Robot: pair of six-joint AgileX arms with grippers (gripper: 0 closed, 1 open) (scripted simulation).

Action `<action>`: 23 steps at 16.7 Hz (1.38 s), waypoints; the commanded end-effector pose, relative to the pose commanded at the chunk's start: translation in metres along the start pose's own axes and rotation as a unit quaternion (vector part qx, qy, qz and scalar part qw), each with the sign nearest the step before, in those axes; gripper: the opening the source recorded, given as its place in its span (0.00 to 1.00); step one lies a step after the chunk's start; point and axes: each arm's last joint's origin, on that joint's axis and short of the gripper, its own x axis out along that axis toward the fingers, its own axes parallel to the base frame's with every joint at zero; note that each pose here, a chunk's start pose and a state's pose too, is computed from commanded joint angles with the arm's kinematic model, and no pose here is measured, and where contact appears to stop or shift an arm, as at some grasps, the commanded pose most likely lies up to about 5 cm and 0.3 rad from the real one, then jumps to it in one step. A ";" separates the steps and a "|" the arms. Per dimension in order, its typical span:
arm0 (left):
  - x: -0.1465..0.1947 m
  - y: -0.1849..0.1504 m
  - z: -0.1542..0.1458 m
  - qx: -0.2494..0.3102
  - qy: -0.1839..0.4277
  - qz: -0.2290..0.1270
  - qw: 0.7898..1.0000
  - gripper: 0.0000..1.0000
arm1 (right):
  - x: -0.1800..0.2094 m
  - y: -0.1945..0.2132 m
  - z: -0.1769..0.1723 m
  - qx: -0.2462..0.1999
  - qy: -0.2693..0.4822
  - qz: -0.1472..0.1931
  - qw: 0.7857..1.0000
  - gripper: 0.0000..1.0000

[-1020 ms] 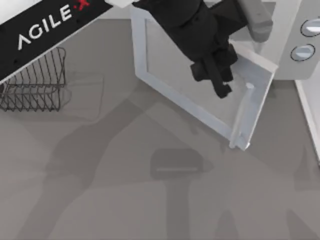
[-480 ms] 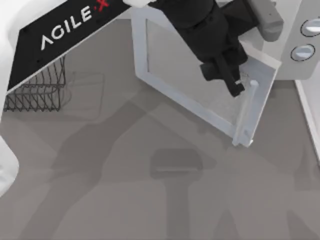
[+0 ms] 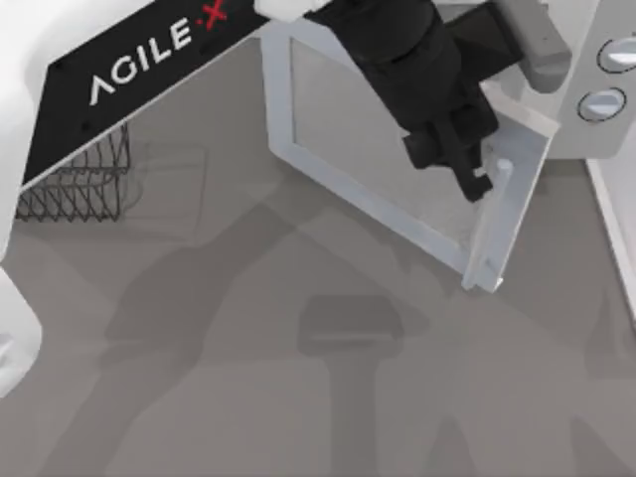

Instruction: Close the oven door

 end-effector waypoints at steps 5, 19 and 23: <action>0.010 0.000 0.006 -0.005 0.009 -0.003 1.000 0.00 | 0.000 0.000 0.000 0.000 0.000 0.000 1.000 1.00; 0.023 -0.004 0.024 0.000 0.007 -0.019 1.000 0.00 | 0.000 0.000 0.000 0.000 0.000 0.000 1.000 1.00; 0.011 0.000 0.030 -0.004 -0.010 0.006 1.000 0.00 | 0.000 0.000 0.000 0.000 0.000 0.000 1.000 1.00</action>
